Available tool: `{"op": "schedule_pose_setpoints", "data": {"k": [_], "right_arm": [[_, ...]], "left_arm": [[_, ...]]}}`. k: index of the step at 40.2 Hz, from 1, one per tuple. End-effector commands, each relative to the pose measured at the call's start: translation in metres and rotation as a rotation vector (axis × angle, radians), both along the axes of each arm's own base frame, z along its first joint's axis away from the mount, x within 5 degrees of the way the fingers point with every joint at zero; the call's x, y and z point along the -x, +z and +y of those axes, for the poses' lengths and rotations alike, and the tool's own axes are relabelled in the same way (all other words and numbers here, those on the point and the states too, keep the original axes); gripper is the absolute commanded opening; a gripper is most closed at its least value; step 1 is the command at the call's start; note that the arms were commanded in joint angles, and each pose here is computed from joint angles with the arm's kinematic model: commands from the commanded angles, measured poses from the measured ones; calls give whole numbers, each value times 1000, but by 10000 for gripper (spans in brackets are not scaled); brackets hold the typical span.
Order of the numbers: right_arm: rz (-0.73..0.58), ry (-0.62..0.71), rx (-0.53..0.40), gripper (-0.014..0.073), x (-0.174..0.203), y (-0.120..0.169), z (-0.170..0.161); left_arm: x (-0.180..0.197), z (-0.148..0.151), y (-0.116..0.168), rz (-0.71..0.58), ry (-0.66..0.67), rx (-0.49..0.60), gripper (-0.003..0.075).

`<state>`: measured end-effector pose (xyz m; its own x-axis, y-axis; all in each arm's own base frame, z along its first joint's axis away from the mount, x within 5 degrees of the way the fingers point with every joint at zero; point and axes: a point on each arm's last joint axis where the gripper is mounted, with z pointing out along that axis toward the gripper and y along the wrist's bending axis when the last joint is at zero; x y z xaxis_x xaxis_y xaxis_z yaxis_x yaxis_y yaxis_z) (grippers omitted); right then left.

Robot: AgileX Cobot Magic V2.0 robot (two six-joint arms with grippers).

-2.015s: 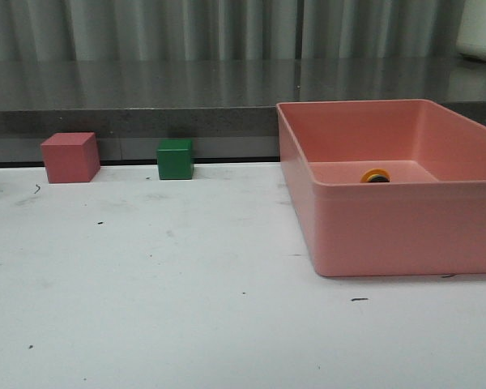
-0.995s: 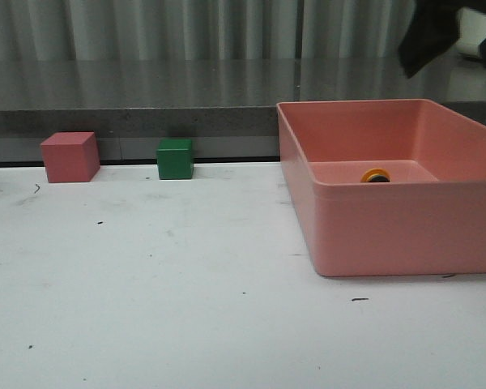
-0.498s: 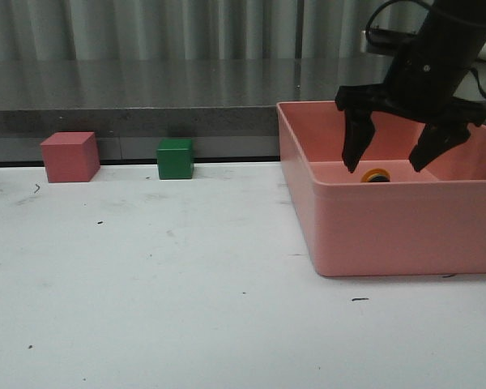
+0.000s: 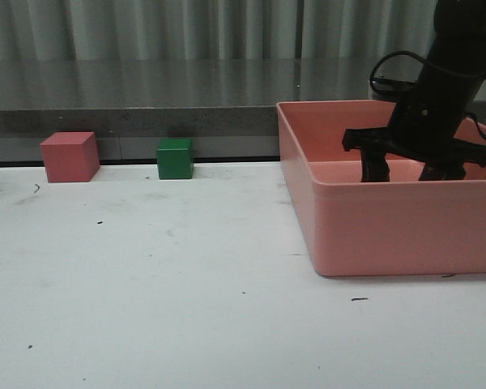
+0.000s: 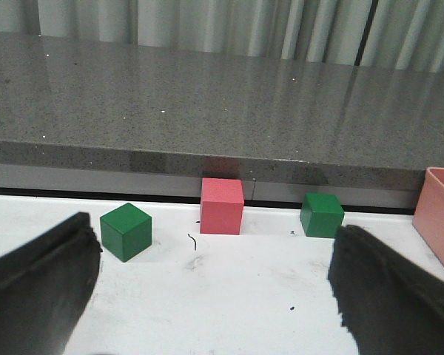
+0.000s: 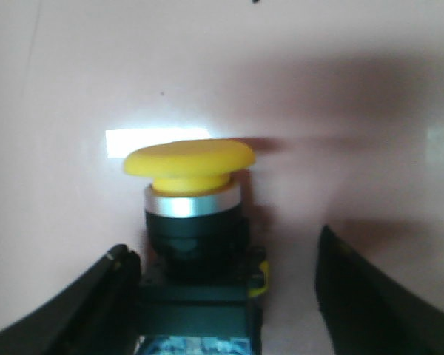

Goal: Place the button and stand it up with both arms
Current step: 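Lower the right gripper into the pink bin around the yellow button, then close the right gripper on the button and lift it out, then carry the button with the right gripper toward the pink cube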

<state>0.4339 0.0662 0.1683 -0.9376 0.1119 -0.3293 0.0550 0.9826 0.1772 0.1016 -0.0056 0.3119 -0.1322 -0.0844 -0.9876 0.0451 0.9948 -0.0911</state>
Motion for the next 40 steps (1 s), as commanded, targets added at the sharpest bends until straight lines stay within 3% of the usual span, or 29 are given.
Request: {"op": "schedule_pose_setpoints", "data": {"k": [1, 6, 11, 24, 32, 40], "right_arm": [[-106, -7, -14, 330, -3, 33, -1], [-109, -5, -14, 202, -2, 38, -1], [-120, -2, -17, 193, 3, 52, -2], [-341, 49, -53, 194, 40, 147, 13], [-446, 185, -144, 194, 79, 192, 66], [-406, 371, -281, 194, 112, 191, 139]], "left_arm": [[-2, 0, 16, -95, 6, 19, 596], [-2, 0, 16, -95, 6, 19, 596], [-2, 0, 16, -95, 6, 19, 596], [-2, 0, 16, -95, 6, 19, 596], [-2, 0, 16, -95, 6, 19, 596], [-2, 0, 16, -95, 6, 19, 596]]}}
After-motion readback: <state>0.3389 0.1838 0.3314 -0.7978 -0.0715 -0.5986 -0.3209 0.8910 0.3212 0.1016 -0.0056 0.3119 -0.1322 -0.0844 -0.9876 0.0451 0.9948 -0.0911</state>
